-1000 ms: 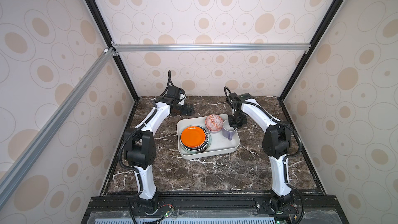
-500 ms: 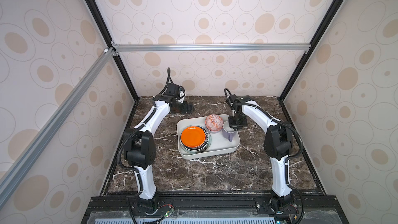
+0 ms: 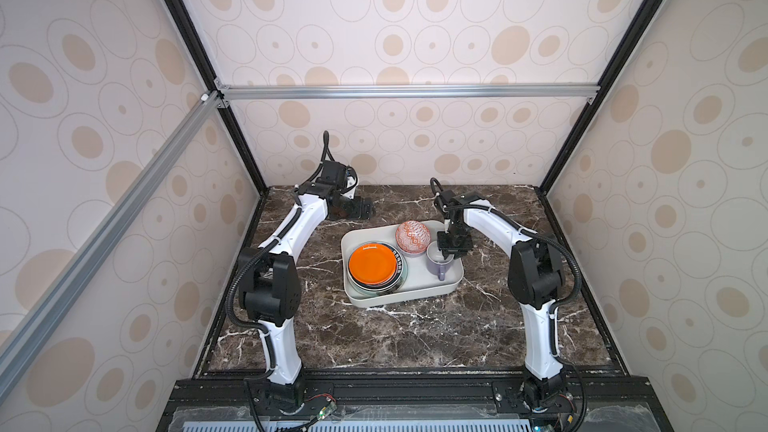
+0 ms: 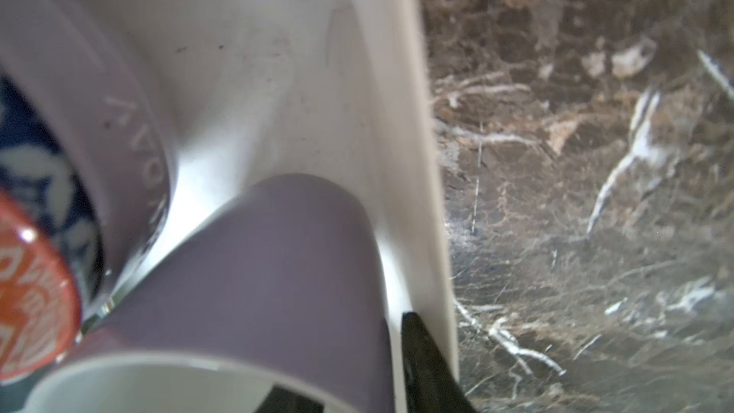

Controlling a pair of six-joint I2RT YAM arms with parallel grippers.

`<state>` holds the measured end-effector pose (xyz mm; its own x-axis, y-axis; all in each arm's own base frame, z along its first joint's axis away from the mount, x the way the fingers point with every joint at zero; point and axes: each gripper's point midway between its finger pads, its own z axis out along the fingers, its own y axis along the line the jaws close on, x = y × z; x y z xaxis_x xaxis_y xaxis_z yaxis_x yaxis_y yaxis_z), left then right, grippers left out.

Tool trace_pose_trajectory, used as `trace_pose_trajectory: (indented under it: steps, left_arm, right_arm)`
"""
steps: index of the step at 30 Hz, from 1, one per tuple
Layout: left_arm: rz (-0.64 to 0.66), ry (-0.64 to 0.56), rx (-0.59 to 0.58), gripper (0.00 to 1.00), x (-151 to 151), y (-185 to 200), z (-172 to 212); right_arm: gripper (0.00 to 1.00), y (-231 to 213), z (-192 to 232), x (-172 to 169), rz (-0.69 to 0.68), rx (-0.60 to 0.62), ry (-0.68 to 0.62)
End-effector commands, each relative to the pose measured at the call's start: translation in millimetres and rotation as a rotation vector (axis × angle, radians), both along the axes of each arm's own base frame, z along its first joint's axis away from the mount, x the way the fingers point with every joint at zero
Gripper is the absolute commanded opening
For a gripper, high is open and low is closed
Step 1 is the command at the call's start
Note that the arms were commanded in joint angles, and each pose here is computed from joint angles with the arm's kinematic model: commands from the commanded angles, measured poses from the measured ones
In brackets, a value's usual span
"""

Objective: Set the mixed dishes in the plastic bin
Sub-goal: 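Open the right gripper to release the purple mug and raise it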

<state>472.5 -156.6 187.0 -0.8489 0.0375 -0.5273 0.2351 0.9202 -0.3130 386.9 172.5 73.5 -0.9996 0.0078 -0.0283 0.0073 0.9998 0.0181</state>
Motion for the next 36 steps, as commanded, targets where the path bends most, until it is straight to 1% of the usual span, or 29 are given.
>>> trace_pose_trajectory:
  steps: [1,2,6,10,15,19,22,26,29,31,36]
  left_arm:
    - [-0.025,-0.017,0.007,0.96,-2.7,0.8,8.1]
    - [-0.027,-0.019,0.007,0.96,-3.3,0.9,8.4]
    - [-0.026,-0.021,0.004,0.96,-4.1,0.8,9.8]
    - [-0.025,-0.024,0.002,0.96,-5.0,0.9,10.4]
    - [-0.014,-0.036,0.031,0.96,-6.5,6.5,9.5]
    - [0.026,-0.049,0.061,0.96,-7.1,20.8,9.5]
    - [0.049,-0.045,0.061,0.96,-8.5,31.3,6.1]
    - [0.068,-0.044,0.045,0.96,-10.8,39.4,6.2]
    - [0.070,-0.046,0.044,0.96,-12.9,41.6,6.9]
    - [0.072,-0.045,0.044,0.96,-14.7,43.0,6.6]
    - [0.075,-0.047,0.048,0.96,-17.8,45.6,6.8]
  right_arm:
    - [0.42,-23.5,12.8,-3.4,-0.018,-0.083,-0.020]
    - [0.45,-24.1,16.4,-2.8,-0.014,-0.085,-0.030]
    - [0.47,-24.6,42.4,0.6,-0.009,-0.077,-0.076]
    - [0.48,-25.9,77.2,2.9,0.018,-0.095,-0.136]
    - [0.47,-0.1,98.5,-7.0,0.068,-0.005,-0.159]
    - [0.47,35.3,89.9,-25.3,0.109,0.066,-0.126]
    - [0.45,63.8,75.1,-39.5,0.138,0.111,-0.082]
    - [0.45,90.1,58.3,-54.1,0.154,0.157,-0.027]
    - [0.45,95.5,43.6,-62.4,0.155,0.161,0.008]
    - [0.44,89.3,31.1,-67.6,0.147,0.133,0.032]
    - [0.44,72.2,16.4,-71.0,0.139,0.083,0.053]
